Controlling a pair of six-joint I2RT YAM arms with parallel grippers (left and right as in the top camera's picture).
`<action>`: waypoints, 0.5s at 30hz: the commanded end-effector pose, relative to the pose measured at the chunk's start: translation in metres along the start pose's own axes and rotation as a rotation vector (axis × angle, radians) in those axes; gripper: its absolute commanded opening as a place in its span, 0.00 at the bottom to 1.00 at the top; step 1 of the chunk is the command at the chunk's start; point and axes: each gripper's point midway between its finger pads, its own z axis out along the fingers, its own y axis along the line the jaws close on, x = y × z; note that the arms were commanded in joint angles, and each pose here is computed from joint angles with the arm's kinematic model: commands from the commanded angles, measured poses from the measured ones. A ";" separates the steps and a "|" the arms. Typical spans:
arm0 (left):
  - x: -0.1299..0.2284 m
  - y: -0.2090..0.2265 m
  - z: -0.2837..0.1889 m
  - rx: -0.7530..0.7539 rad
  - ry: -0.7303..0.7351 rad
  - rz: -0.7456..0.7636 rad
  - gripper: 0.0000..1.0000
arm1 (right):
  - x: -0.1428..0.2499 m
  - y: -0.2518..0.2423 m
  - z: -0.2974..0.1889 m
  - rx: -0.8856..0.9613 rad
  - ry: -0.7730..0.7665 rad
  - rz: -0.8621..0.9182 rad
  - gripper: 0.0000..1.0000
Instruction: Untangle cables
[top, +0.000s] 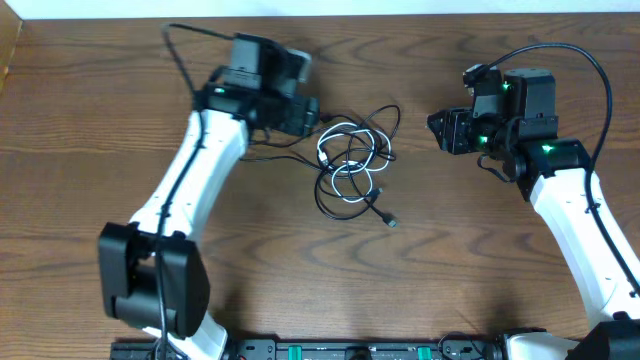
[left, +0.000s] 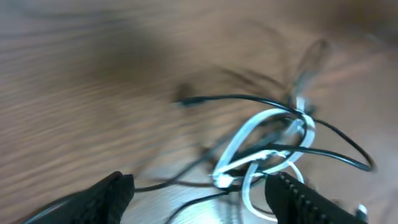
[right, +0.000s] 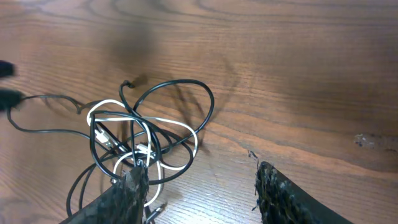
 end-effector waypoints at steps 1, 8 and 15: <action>0.013 -0.012 0.026 0.052 0.067 0.088 0.70 | -0.008 0.005 -0.002 -0.015 -0.015 -0.014 0.53; 0.029 -0.015 0.051 0.115 0.126 0.127 0.65 | -0.007 0.006 -0.002 -0.015 -0.013 -0.014 0.53; 0.039 -0.015 0.077 0.160 0.149 0.127 0.65 | -0.007 0.006 -0.002 -0.016 -0.013 -0.014 0.53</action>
